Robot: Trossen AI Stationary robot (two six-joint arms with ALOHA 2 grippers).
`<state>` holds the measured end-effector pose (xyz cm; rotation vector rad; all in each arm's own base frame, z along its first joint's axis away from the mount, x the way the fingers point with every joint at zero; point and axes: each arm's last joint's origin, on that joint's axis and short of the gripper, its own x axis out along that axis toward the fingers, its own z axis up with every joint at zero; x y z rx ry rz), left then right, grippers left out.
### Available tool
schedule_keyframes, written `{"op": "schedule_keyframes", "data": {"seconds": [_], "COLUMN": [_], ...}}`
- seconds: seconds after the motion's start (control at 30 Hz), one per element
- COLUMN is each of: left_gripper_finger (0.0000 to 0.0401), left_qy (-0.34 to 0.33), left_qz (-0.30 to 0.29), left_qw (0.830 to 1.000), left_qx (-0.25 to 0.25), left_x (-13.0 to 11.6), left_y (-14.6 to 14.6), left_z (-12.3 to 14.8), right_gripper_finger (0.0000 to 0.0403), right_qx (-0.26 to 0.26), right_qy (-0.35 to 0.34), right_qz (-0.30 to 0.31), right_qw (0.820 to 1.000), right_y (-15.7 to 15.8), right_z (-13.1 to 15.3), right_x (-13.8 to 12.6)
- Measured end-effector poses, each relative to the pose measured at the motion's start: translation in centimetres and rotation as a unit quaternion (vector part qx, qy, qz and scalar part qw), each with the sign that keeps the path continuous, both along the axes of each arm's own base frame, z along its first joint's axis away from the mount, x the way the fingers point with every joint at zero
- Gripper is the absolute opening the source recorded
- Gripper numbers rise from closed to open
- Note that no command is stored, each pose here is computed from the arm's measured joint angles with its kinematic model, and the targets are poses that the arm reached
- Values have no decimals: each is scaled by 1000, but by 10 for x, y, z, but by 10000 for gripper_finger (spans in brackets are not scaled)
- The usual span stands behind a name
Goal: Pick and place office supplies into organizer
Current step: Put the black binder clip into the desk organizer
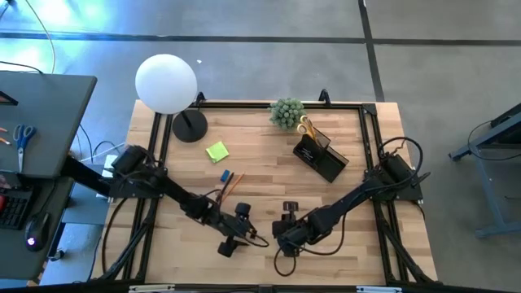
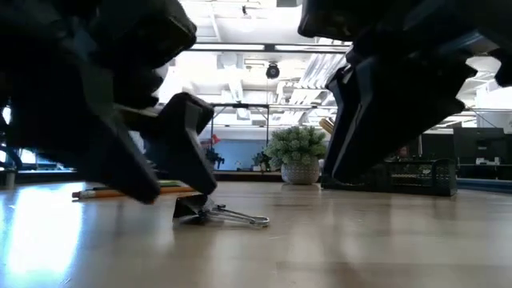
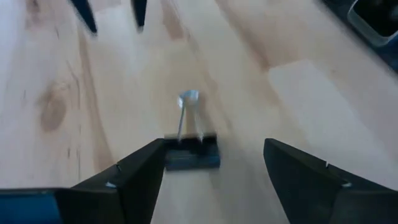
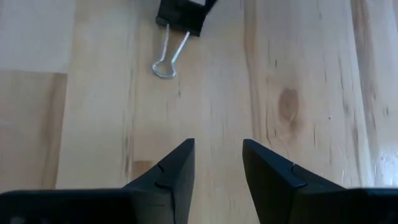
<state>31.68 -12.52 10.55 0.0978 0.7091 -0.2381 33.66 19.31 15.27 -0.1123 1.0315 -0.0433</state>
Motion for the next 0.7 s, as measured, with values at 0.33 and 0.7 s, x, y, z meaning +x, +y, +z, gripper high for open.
{"op": "schedule_keyframes", "data": {"seconds": [0.33, 0.7], "left_gripper_finger": [221, 184], "left_qy": [-9, -8], "left_qz": [64, 64], "left_qw": [997, 997], "left_qx": [49, 28], "left_x": [7, 9], "left_y": [8, 12], "left_z": [-5, -5], "right_gripper_finger": [129, 128], "right_qx": [-9, -9], "right_qy": [-3, -11], "right_qz": [-1, -3], "right_qw": [1000, 1000], "right_y": [1, 1], "right_z": [0, 1], "right_x": [-1, 0]}}
